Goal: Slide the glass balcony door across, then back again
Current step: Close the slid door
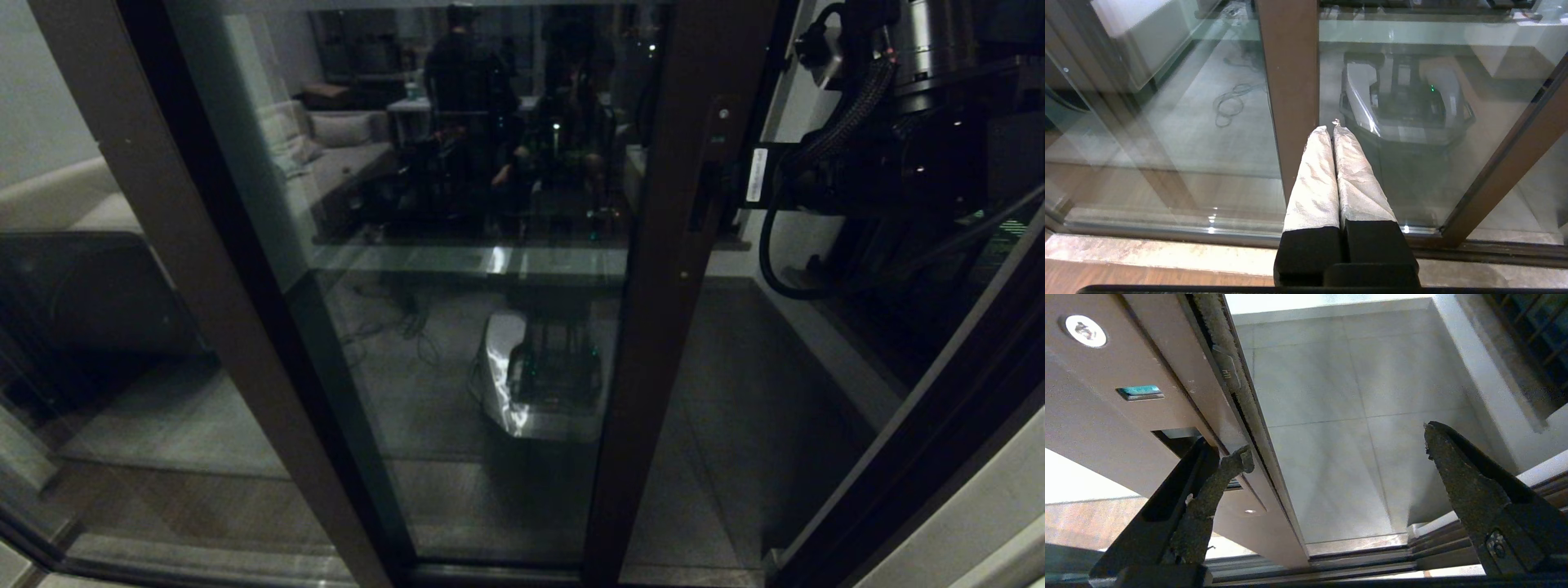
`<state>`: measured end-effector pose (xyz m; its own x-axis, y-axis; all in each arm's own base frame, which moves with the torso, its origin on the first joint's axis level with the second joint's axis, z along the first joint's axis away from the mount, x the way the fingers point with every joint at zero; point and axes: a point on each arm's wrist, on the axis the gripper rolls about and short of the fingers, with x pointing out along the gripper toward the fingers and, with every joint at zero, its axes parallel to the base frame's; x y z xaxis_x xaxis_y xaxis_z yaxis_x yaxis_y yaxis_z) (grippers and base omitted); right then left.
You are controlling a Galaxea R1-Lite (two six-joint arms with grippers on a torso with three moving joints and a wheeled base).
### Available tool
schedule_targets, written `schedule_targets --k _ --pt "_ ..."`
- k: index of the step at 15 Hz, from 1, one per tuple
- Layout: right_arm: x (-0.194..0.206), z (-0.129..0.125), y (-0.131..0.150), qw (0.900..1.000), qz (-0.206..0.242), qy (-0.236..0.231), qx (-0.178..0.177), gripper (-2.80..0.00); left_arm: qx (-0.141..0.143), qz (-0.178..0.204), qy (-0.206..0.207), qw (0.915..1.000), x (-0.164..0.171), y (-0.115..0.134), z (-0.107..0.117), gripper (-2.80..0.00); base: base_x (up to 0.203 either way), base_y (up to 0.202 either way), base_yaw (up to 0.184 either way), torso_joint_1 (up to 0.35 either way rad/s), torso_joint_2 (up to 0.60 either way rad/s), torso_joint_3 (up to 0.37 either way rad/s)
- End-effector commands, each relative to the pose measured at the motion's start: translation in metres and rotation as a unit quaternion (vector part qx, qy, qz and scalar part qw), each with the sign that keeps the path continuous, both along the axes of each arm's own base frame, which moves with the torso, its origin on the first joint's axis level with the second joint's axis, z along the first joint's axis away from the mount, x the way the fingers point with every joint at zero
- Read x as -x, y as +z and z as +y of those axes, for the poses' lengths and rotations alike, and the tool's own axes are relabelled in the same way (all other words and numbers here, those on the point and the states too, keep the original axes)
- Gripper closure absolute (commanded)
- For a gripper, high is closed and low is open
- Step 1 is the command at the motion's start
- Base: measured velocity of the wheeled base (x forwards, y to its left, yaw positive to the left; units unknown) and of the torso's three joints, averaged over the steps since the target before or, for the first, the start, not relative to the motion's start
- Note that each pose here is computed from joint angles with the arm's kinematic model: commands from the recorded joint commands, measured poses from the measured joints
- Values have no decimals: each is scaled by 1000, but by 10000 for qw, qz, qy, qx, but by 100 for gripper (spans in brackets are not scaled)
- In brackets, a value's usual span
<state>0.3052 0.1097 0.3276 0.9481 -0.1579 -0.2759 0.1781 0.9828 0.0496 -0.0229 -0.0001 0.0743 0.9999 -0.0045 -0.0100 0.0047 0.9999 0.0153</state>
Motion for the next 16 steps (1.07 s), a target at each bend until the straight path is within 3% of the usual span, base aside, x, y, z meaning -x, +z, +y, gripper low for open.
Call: schedule_targets --k 1,9,16 --pt "0 -4 -1 10000 32 -79 27 -280 0 4 6 10000 0 0 0 0 0 0 0 0 0 0" --pt "6 -13 0 9998 47 -145 94 -280 0 5 0 10000 0 0 0 0 0 0 0 0 0 0" --pt "1 -35 0 9988 72 -455 176 -280 0 4 0 10000 0 0 0 0 0 0 0 0 0 0"
